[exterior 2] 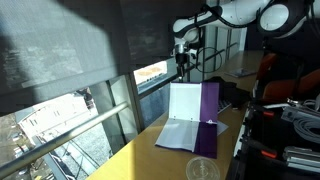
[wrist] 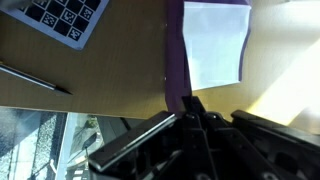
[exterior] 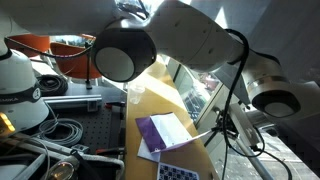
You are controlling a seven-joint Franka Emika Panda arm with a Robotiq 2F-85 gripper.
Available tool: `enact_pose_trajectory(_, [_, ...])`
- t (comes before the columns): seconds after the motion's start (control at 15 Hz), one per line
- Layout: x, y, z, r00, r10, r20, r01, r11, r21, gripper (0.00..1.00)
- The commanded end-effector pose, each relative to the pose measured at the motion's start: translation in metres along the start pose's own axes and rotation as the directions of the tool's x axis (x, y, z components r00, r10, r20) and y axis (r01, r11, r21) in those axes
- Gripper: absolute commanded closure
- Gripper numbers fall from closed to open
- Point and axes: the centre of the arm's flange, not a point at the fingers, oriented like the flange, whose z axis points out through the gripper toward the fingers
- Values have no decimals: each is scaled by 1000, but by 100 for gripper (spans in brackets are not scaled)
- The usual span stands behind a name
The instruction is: Close the file
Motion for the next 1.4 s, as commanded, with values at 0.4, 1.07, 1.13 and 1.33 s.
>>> enact_pose_trajectory(0.4, [10,-79,-47,993,-31,115,47,989,-141,100])
enact_pose_trajectory(1.07, [-15,-43,-74,986,27,163,26,949,-315,100])
enact_pose_trajectory(1.13, [-16,-43,-73,986,25,162,28,947,-319,100])
enact_pose_trajectory(1.33, [-8,-52,-65,988,4,154,50,938,-342,100])
